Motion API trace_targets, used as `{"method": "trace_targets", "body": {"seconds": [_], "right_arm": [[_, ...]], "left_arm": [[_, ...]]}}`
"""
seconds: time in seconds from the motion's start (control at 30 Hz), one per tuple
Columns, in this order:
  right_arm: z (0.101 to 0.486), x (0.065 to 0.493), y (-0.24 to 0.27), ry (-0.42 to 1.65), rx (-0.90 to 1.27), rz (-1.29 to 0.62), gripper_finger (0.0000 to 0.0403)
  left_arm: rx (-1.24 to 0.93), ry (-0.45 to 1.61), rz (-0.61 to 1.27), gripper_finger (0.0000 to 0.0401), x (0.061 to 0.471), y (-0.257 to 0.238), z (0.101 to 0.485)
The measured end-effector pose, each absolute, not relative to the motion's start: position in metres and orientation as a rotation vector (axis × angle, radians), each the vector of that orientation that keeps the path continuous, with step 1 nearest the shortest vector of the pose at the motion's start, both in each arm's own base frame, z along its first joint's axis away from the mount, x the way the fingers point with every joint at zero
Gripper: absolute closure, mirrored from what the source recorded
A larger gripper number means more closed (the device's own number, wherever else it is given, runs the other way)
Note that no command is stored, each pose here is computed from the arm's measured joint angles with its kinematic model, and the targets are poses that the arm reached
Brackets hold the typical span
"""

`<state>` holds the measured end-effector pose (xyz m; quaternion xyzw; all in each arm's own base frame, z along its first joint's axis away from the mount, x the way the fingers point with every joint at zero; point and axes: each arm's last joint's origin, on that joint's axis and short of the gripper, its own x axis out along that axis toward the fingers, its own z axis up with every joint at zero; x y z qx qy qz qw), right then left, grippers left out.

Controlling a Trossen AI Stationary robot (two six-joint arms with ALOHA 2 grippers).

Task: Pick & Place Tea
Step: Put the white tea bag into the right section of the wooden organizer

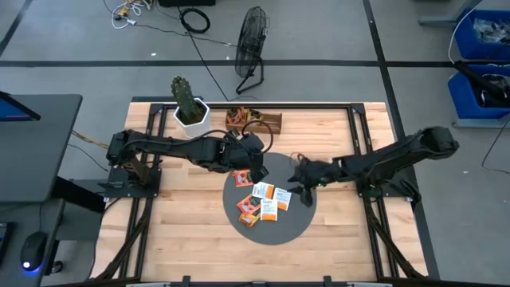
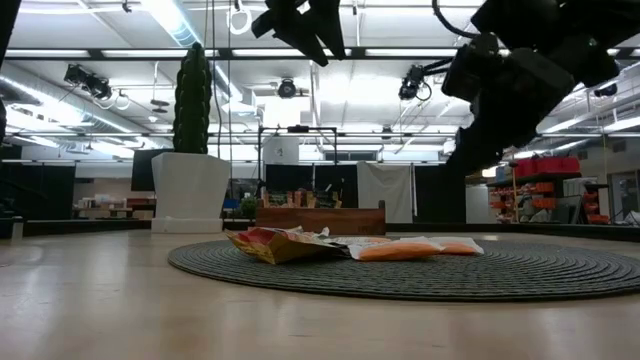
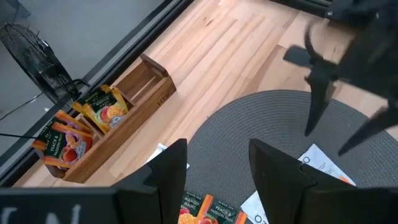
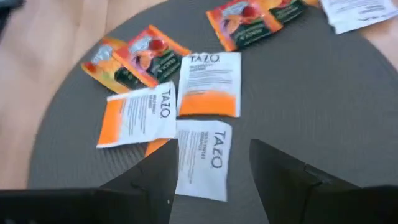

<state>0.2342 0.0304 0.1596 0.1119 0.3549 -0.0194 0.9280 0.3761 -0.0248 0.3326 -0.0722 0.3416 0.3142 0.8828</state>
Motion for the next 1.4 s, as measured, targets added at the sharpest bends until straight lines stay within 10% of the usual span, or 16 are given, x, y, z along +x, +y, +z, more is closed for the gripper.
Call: {"method": "trace_targets", "body": {"seconds": [0.63, 1.0, 1.4], "right_arm": [[0.104, 0.251, 0.045, 0.872, 0.243, -0.058, 0.0210], [0.105, 0.249, 0.045, 0.887, 0.247, -0.054, 0.0387], [0.137, 0.235, 0.042, 0.840, 0.216, -0.044, 0.0401]], "left_arm": [[-0.142, 0.721, 0.655, 0.0224, 0.376, -0.024, 0.332], [-0.141, 0.724, 0.655, 0.0224, 0.375, -0.024, 0.332], [-0.119, 0.733, 0.647, 0.0224, 0.375, -0.024, 0.331]]}}
